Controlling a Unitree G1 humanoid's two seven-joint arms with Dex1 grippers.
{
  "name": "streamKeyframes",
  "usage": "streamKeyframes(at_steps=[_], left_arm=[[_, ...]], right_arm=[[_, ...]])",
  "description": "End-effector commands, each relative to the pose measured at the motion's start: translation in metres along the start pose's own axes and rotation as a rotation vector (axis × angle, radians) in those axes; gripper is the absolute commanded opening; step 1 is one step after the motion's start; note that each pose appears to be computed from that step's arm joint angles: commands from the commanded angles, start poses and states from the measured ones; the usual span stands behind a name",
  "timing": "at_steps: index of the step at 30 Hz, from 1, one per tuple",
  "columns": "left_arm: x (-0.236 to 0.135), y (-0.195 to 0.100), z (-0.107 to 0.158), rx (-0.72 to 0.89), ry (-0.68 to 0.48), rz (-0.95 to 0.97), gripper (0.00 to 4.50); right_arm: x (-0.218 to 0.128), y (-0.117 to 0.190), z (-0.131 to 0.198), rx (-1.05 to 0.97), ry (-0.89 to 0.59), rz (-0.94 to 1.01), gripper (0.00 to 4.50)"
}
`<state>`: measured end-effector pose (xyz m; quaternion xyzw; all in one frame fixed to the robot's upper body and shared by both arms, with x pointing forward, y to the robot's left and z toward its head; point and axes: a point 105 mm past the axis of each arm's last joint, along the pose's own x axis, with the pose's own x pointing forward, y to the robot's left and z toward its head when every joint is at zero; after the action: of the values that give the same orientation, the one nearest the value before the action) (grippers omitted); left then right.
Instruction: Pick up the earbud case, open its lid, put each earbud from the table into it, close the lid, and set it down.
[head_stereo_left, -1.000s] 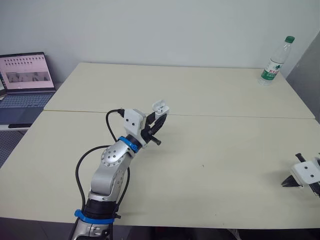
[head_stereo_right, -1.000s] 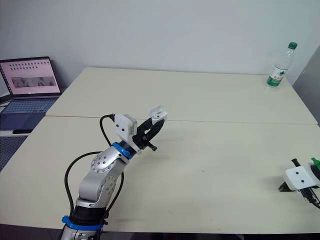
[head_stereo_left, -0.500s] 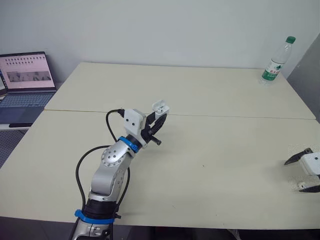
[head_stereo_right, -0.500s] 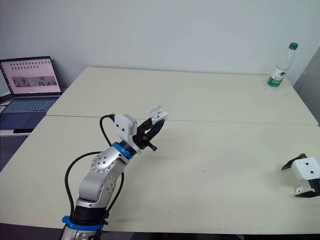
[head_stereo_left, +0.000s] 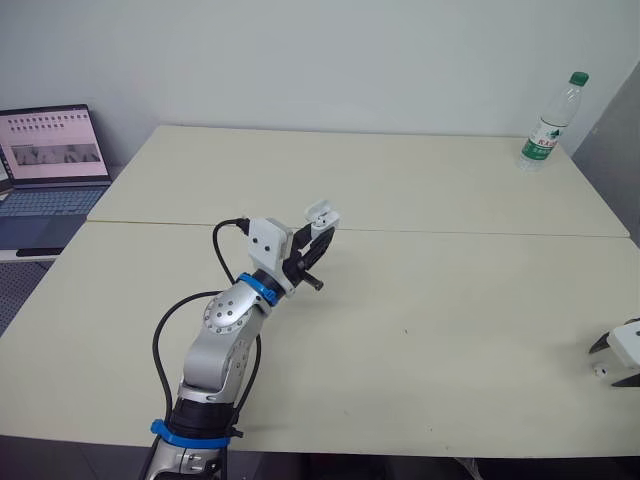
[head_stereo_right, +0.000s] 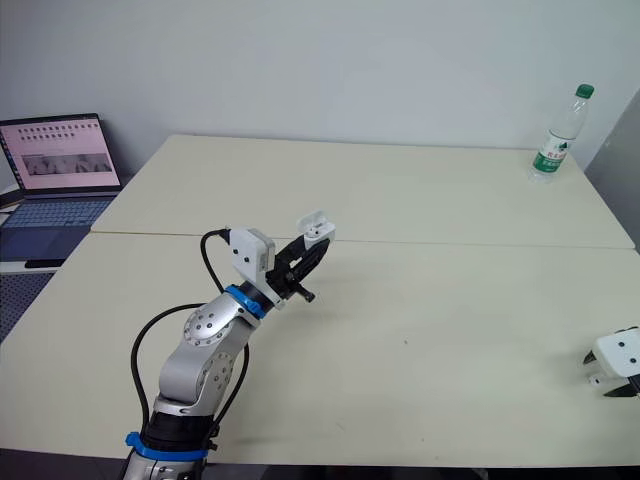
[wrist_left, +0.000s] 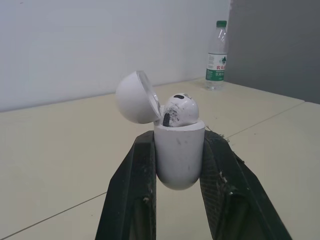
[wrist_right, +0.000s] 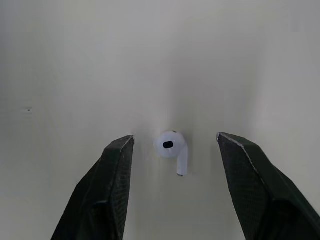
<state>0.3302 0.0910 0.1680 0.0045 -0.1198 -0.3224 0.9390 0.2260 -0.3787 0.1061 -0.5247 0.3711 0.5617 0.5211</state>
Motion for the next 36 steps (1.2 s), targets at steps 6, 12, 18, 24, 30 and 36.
streamKeyframes(at_steps=[6, 12, 18, 24, 30, 36], left_arm=[[0.001, -0.003, 0.016, 0.031, -0.059, -0.014, 0.79], [0.000, -0.002, 0.017, 0.036, -0.057, -0.016, 0.79], [-0.001, -0.002, 0.018, 0.041, -0.054, -0.017, 0.79], [-0.001, -0.003, 0.019, 0.039, -0.053, -0.018, 0.79], [-0.001, -0.004, 0.019, 0.036, -0.053, -0.017, 0.79], [-0.002, -0.003, 0.018, 0.036, -0.052, -0.013, 0.79]], right_arm=[[0.000, -0.002, -0.001, -0.012, 0.013, -0.016, 2.85], [0.006, -0.004, -0.003, -0.003, 0.021, -0.032, 2.85], [0.009, -0.004, -0.004, -0.003, 0.030, -0.027, 2.85], [0.010, -0.002, -0.006, 0.001, 0.039, -0.024, 1.12], [0.009, -0.003, -0.006, -0.002, 0.043, -0.026, 0.38], [0.008, -0.015, 0.003, 0.019, -0.022, -0.072, 0.38]])
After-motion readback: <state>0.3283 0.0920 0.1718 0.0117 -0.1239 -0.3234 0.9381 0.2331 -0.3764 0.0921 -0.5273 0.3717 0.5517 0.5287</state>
